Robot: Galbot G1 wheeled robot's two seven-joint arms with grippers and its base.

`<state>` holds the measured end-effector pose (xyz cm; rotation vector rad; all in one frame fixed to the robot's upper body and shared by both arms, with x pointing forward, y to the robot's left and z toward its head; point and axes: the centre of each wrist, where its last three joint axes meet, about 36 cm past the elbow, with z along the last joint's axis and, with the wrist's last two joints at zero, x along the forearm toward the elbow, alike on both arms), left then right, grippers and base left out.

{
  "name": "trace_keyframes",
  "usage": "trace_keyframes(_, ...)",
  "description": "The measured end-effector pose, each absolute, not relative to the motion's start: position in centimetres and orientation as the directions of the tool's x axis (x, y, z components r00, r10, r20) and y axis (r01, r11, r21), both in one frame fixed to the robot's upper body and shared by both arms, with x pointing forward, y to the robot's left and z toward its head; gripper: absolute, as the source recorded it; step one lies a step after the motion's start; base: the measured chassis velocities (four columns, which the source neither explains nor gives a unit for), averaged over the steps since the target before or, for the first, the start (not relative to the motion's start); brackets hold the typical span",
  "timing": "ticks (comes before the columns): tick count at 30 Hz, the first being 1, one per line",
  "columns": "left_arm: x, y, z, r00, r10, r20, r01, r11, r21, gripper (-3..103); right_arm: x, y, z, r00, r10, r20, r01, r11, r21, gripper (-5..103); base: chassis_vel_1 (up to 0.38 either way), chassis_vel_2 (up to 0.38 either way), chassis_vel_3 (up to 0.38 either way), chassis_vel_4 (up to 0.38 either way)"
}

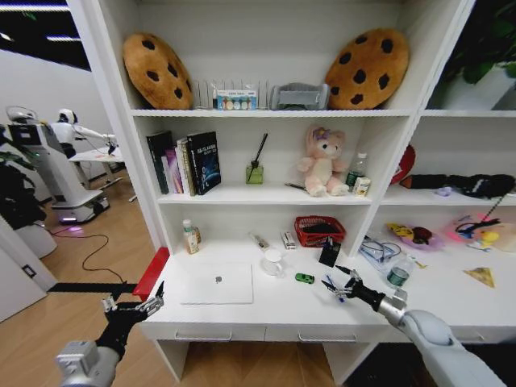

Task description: Organize the objects on the table.

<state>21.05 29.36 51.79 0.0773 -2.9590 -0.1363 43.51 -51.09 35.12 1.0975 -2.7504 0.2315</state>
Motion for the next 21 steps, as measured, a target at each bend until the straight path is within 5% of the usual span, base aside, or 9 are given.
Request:
trace_keyframes(9,21.0,29.4,51.8,-0.983,-0.060,0.175,-0.043,0.994,0.096,100,47.8,-51.0,34.1,-0.586,-0.750,0.307,-0.796,0.603,-0.047,100,0.000,0.000,0.000,0.000)
trace_keyframes(21,21.0,29.4,51.8,-0.983,-0.060,0.175,-0.044,0.994,0.096,100,51.3,-49.1,34.2,-0.506,-0.772,0.383,-0.847,0.529,-0.052,100,0.000,0.000,0.000,0.000)
